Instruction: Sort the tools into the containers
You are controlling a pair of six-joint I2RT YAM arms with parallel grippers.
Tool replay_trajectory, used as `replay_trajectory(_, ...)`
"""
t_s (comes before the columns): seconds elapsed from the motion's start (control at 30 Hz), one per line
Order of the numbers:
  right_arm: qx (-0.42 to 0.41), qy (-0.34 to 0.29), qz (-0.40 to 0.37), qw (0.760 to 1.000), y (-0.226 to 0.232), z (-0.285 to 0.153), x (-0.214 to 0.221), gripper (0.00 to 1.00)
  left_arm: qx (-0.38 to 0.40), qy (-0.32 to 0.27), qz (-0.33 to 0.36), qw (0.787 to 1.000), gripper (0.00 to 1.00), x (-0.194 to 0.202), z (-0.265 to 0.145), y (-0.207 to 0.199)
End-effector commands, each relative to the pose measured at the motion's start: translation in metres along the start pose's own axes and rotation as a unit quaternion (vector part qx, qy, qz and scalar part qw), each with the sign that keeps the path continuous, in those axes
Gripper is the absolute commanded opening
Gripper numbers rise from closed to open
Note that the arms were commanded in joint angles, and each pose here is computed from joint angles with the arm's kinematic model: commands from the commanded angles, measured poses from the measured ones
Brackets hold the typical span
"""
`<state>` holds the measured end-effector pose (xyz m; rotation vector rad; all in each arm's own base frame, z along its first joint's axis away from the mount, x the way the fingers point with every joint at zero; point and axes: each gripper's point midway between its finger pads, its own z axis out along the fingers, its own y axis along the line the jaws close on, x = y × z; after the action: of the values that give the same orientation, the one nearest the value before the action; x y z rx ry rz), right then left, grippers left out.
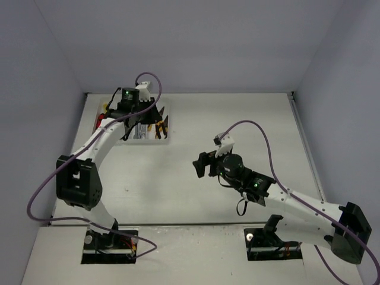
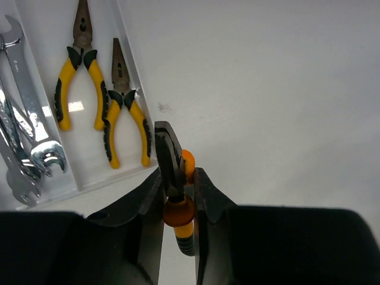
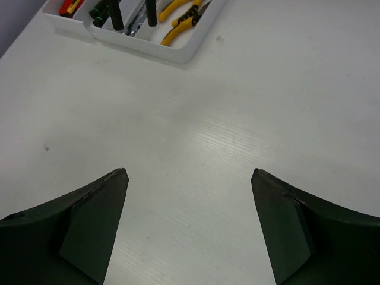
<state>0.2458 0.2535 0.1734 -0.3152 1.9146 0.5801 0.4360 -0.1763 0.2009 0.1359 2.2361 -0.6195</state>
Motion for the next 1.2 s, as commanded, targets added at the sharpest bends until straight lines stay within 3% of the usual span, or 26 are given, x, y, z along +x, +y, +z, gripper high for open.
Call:
replay_trajectory(0.0, 0.039, -0.027, 0.001, 0.999, -0.02, -0.011, -0.011, 0.83, 0.036, 0.059, 0.061, 0.996, 0.0, -0.015, 0.014, 0.012)
replay_trajectory(0.27, 0.062, -0.019, -0.001, 0.998, -0.036, -0.02, -0.004, 0.84, 0.059, 0.109, 0.063, 0.99, 0.04, -0.014, 0.067, 0.042)
replay_trajectory(0.5, 0.081, -0.017, -0.011, 0.997, -0.047, -0.021, -0.007, 0.85, 0.007, 0.11, 0.081, 0.991, 0.41, -0.017, 0.085, 0.07)
replay_trajectory(0.7, 0.094, -0.02, -0.016, 0.995, -0.056, -0.023, -0.015, 0.86, -0.033, 0.072, 0.103, 0.992, 0.58, -0.047, 0.066, 0.071)
replay_trajectory(0.83, 0.111, -0.036, -0.022, 0.993, -0.064, -0.029, -0.034, 0.86, -0.071, 0.025, 0.115, 0.99, 0.59, -0.079, 0.027, 0.064)
replay_trajectory(0.97, 0.142, -0.058, -0.031, 0.988, -0.077, -0.042, -0.059, 0.89, -0.14, -0.049, 0.117, 0.982, 0.59, -0.117, -0.043, 0.055)
replay_trajectory(1.17, 0.198, -0.094, -0.026, 0.975, -0.095, -0.074, -0.093, 0.91, -0.191, -0.144, 0.099, 0.966, 0.61, -0.134, -0.149, 0.033)
